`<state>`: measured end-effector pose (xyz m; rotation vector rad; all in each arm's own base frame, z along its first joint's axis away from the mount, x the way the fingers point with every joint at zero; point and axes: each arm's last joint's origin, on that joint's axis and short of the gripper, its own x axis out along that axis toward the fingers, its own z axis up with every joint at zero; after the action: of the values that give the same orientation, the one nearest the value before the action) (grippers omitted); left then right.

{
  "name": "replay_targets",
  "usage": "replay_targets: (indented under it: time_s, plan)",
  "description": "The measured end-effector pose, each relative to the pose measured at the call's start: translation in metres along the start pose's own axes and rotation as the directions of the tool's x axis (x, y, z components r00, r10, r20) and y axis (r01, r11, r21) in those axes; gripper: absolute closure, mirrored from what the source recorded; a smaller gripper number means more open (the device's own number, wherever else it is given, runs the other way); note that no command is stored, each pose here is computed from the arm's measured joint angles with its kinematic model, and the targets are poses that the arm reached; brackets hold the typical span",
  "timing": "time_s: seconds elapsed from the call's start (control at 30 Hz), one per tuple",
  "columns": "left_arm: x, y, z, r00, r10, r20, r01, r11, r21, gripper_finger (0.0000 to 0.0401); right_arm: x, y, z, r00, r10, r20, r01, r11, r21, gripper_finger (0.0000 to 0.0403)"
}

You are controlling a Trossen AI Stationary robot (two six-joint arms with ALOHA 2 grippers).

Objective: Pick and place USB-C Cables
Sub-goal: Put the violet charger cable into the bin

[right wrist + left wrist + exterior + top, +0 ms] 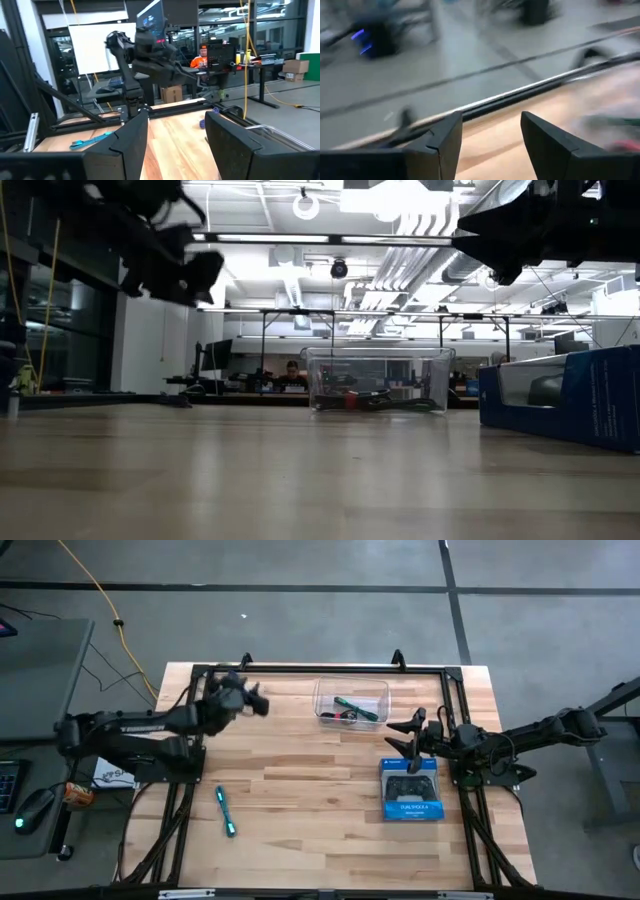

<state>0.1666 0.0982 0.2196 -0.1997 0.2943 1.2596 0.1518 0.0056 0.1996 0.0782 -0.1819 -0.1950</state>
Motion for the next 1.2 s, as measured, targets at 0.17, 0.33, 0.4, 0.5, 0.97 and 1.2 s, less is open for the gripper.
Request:
replay_targets:
  time_s: [0.17, 0.33, 0.4, 0.5, 0.97, 1.2]
  plan:
    - [0.043, 0.024, -0.012, 0.960, 0.201, -0.193, -0.220, 0.973, -0.077, 0.0243, 0.000, 0.000, 0.000, 1.000, -0.015, -0.002, 0.015, 1.000, -0.001, 0.0213]
    - [0.074, 0.036, -0.032, 0.916, 0.195, -0.350, -0.265, 0.950, -0.163, 0.0268, 0.000, -0.001, 0.000, 1.000, -0.030, -0.004, 0.030, 1.000, -0.002, 0.0213]
    - [0.081, 0.037, -0.040, 0.899, 0.219, -0.380, -0.302, 0.937, -0.174, 0.0275, 0.000, -0.001, -0.001, 0.999, -0.031, -0.009, 0.031, 1.000, -0.004, 0.0213]
    - [0.088, 0.037, -0.051, 0.873, 0.248, -0.420, -0.353, 0.915, -0.195, 0.0285, 0.000, -0.001, -0.001, 0.999, -0.031, -0.008, 0.031, 1.000, -0.002, 0.0213]
    - [0.099, 0.039, -0.070, 0.819, 0.375, -0.434, -0.527, 0.791, -0.311, 0.0294, 0.000, -0.001, -0.001, 0.999, -0.031, -0.008, 0.031, 0.999, 0.005, 0.0213]
    - [0.105, 0.037, -0.070, 0.835, 0.365, -0.411, -0.518, 0.772, -0.369, 0.0294, 0.000, -0.001, -0.002, 0.999, -0.032, -0.016, 0.032, 0.999, 0.021, 0.0213]
